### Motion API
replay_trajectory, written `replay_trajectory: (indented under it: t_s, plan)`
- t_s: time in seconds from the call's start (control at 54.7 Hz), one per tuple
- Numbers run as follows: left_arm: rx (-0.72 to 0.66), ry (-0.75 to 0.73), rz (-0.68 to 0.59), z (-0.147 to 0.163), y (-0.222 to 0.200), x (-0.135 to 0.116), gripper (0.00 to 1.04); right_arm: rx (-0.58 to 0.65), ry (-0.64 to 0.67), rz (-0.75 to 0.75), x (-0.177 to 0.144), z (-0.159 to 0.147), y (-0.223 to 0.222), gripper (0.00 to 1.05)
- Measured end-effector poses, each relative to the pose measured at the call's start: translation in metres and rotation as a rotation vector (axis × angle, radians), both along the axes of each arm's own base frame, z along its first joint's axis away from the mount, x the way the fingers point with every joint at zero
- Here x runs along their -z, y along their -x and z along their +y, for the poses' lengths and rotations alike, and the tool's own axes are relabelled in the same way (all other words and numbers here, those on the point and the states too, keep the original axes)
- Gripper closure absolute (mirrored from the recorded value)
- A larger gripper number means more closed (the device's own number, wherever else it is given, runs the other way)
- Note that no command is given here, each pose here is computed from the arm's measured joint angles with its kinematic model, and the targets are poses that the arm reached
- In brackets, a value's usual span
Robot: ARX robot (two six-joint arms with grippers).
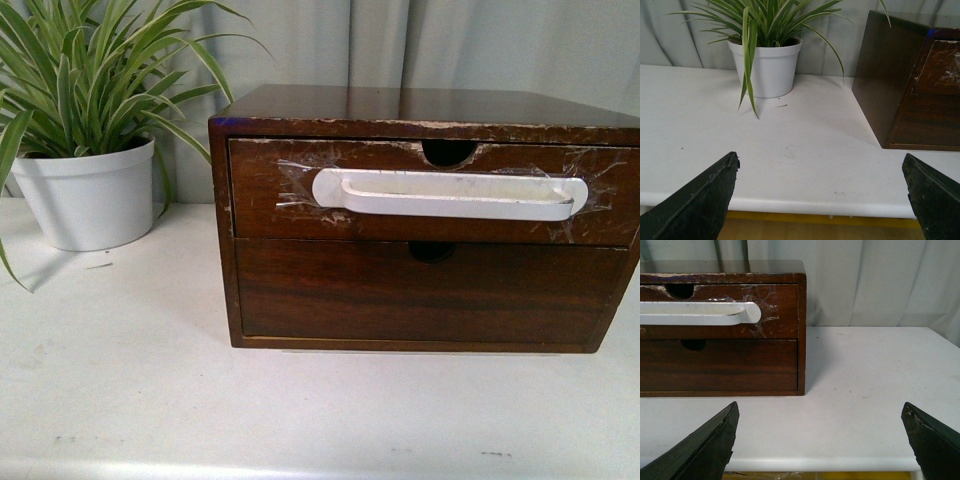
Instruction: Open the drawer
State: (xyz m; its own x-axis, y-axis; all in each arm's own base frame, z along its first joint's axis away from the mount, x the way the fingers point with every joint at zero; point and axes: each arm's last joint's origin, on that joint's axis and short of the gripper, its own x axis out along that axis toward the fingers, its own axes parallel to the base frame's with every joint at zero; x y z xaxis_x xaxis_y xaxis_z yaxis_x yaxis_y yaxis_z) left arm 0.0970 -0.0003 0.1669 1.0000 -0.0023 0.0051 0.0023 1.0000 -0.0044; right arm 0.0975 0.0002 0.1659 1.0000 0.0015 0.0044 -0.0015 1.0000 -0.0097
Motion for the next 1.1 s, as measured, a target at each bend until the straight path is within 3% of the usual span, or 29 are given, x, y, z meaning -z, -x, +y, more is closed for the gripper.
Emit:
replay_trajectory:
  t_s: [0.567,0.677,0.75,0.896,1.098]
  plan:
    - [0.000,0.000,0.000,0.000,0.000,0.000,0.06,0.000,0.000,0.000,0.000,0.000,0.000,0.09]
    - [-0.253,0.047,0.055,-0.003,-0.003,0.001,0.06,-0.111,-0.002,0.095,0.003,0.002,0.000,0.09]
    - [-0.312,0.040,0.078,-0.007,-0.003,-0.002,0.06,-0.191,0.019,0.172,0.001,0.004,-0.002,0.09]
    - [-0.167,-0.012,0.095,-0.015,-0.012,-0.024,0.06,-0.348,0.127,0.193,-0.023,0.010,-0.008,0.09]
    - [0.155,-0.244,0.136,-0.030,-0.040,-0.058,0.06,-0.477,0.322,0.211,-0.055,0.011,-0.033,0.09]
